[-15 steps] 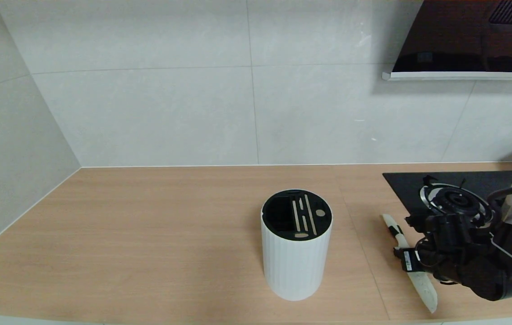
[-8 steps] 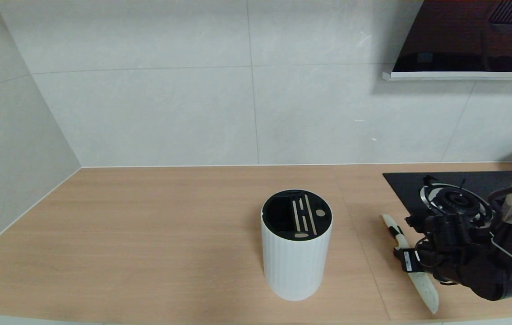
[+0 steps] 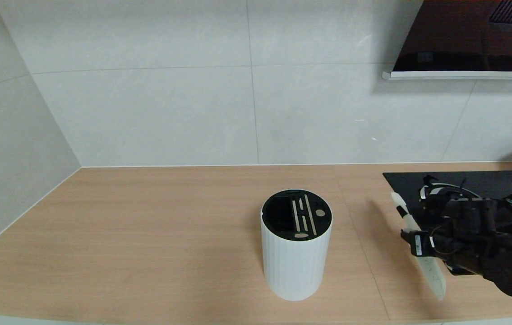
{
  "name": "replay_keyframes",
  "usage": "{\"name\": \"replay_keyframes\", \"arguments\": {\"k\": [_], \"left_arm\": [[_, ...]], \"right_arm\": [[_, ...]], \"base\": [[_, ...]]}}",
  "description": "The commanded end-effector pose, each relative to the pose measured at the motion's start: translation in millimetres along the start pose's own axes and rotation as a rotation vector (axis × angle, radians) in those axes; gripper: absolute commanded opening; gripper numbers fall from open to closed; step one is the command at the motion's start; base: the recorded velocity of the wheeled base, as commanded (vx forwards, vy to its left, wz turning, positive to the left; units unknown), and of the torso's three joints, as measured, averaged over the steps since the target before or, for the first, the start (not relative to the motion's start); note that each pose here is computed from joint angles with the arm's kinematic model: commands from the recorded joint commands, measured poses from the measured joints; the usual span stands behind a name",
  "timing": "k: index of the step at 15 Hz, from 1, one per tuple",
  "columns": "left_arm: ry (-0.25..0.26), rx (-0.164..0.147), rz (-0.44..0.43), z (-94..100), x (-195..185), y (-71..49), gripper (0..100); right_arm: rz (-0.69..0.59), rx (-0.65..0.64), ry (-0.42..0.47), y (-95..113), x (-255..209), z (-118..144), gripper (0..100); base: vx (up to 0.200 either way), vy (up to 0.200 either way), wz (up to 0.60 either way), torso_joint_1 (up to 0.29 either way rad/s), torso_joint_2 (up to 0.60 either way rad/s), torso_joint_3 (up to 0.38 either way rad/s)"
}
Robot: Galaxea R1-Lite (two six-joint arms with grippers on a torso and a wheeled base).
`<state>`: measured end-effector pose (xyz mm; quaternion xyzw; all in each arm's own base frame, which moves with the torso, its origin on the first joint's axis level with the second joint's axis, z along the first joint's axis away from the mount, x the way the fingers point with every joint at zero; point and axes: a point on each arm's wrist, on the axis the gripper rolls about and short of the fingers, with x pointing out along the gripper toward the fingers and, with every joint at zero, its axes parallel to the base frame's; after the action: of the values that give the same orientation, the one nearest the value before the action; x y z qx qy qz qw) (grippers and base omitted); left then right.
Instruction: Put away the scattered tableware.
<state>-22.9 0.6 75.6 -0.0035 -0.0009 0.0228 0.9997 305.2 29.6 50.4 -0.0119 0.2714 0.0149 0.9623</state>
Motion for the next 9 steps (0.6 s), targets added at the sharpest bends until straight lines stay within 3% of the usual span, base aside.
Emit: {"name": "replay_keyframes", "arguments": {"k": [1, 2, 3, 4, 6, 7, 9], "left_arm": [[0.0, -0.001, 0.0, 0.0, 0, 0.0, 100], [0.0, -0.001, 0.0, 0.0, 0, 0.0, 100], [-0.001, 0.001, 0.0, 0.2, 0, 0.0, 100], [-0.003, 0.002, 0.0, 0.4, 0, 0.0, 100], [-0.012, 0.0, -0.006, 2.9, -1, -0.1, 100], [-0.1, -0.005, -0.072, 35.7, -11, -1.0, 100], [-0.038, -0.002, -0.17, 73.5, -11, -3.0, 100]], "right_arm": [[0.028, 0.0, -0.232, 5, -53, 58, 0], [0.035, -0.001, -0.249, 8, -58, 64, 0], [0.084, -0.017, -0.306, 21, -86, 98, 0], [0.129, -0.033, -0.325, 33, -106, 116, 0], [0.173, -0.046, -0.354, 43, -126, 129, 0], [0.251, -0.06, -0.435, 63, -154, 155, 0], [0.311, -0.071, -0.467, 78, -168, 162, 0]], "base": [[0.0, 0.0, 0.0, 0.0, 0.0, 0.0], [0.0, 0.0, 0.0, 0.0, 0.0, 0.0], [0.0, 0.0, 0.0, 0.0, 0.0, 0.0], [0.0, 0.0, 0.0, 0.0, 0.0, 0.0], [0.0, 0.0, 0.0, 0.0, 0.0, 0.0], [0.0, 0.0, 0.0, 0.0, 0.0, 0.0], [0.0, 0.0, 0.0, 0.0, 0.0, 0.0]]}}
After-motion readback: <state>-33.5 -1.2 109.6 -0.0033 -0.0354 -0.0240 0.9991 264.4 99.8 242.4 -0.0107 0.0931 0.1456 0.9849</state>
